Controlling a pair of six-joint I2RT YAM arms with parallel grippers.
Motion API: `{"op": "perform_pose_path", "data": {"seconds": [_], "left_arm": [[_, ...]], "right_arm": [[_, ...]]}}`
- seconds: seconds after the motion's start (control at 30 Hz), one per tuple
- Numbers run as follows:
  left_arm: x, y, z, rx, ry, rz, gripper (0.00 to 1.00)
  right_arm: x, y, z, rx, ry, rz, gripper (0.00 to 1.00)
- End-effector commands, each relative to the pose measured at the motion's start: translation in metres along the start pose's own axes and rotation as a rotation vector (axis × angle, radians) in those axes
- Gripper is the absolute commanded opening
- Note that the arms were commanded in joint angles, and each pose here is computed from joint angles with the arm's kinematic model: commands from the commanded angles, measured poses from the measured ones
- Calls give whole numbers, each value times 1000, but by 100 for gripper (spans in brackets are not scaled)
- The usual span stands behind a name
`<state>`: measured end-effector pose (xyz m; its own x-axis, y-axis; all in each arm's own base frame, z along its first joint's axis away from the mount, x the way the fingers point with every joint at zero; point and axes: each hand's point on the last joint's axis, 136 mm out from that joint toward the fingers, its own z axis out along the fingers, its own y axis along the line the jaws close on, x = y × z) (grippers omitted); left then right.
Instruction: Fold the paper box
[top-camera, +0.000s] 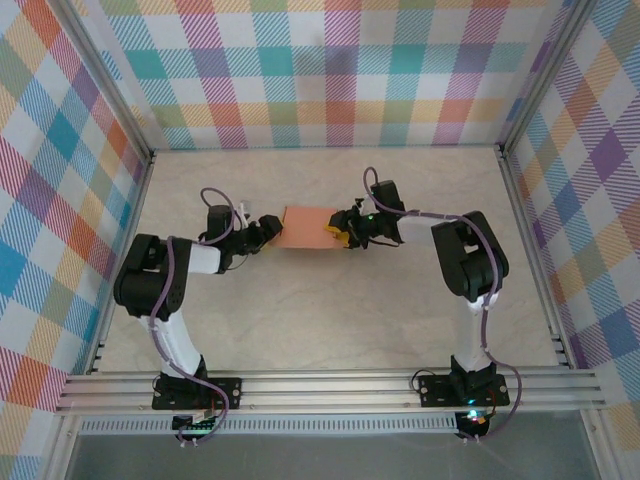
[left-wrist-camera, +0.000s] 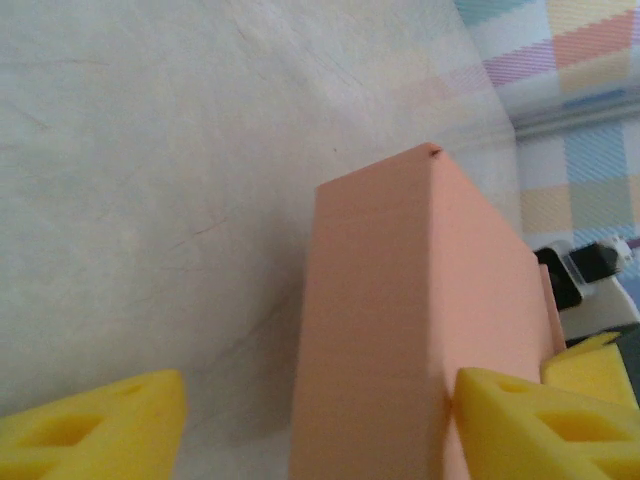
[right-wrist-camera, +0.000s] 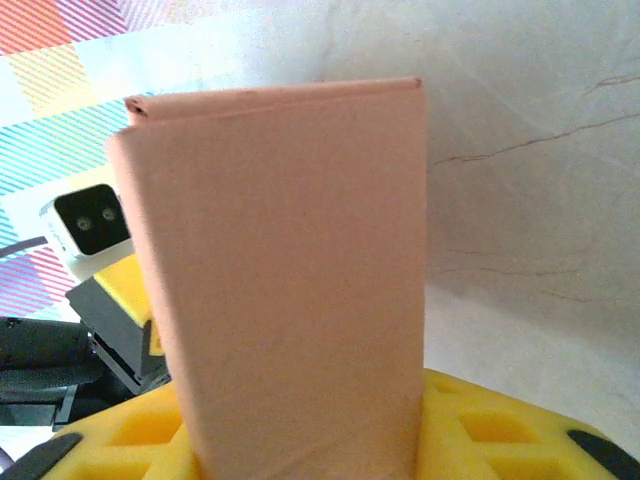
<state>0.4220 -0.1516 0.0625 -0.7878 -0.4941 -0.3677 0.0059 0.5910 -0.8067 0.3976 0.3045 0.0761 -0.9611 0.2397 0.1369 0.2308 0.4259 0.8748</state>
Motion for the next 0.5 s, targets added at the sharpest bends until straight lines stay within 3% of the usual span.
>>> {"op": "perform_pose_path", "data": {"seconds": [0.0,0.13,0.3,0.37,0.47], "left_arm": [[-10,-2,-19,-76,-58,107,79],[-25,-33,-39,-55,-172,333,84],[-40,-72,-58,-88,-272,606,100],[-50,-75,-61,-113,-294,566,100],[-59,-72,-49,-96,-250,336,100]], "right_arm": [[1,27,-14,-69,0,-56,42],[2,24,-21,-54,-2,-68,42],[2,19,-33,2,-17,-118,43],[2,19,-38,16,-25,-149,44],[2,21,-46,7,-30,-157,44]]}}
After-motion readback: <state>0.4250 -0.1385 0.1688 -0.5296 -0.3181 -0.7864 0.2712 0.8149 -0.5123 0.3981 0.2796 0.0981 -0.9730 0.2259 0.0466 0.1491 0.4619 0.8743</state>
